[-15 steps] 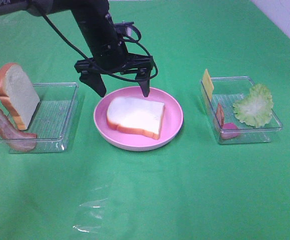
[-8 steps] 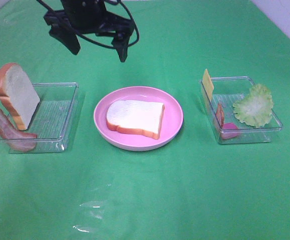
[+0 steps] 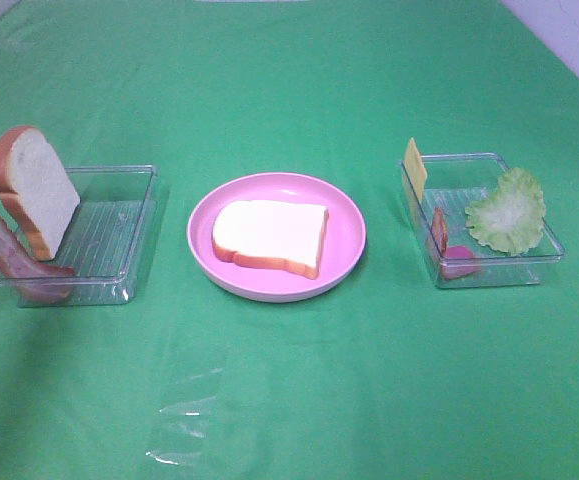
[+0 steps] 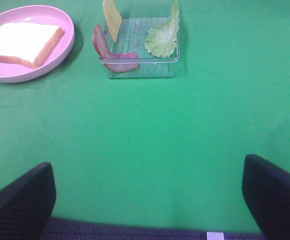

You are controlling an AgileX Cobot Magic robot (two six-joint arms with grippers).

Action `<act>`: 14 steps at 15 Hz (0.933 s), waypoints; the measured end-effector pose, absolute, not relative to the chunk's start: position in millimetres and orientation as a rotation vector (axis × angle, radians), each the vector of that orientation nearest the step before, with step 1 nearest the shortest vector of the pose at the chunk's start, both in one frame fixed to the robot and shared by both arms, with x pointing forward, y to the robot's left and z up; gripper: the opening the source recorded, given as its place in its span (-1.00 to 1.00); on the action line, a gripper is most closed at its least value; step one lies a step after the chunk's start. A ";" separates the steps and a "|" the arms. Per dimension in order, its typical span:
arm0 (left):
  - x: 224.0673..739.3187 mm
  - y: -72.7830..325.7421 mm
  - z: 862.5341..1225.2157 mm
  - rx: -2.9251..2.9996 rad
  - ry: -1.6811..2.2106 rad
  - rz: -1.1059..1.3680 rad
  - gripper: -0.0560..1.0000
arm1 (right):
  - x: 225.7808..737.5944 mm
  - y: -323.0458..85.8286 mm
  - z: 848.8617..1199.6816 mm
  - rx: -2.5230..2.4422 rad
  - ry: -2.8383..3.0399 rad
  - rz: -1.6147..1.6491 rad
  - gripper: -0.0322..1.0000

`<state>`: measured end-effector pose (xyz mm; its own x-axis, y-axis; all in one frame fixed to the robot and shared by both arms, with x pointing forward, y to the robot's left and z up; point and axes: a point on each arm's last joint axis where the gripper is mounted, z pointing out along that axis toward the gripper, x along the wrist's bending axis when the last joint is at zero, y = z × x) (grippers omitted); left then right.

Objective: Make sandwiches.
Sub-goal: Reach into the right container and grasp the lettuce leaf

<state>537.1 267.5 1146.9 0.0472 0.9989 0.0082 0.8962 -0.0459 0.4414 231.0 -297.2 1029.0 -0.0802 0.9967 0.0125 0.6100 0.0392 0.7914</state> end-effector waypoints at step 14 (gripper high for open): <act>227.4 293.1 1059.2 1.592 1.542 0.924 0.96 | 231.0 -297.2 1029.0 1.625 1.750 0.872 0.93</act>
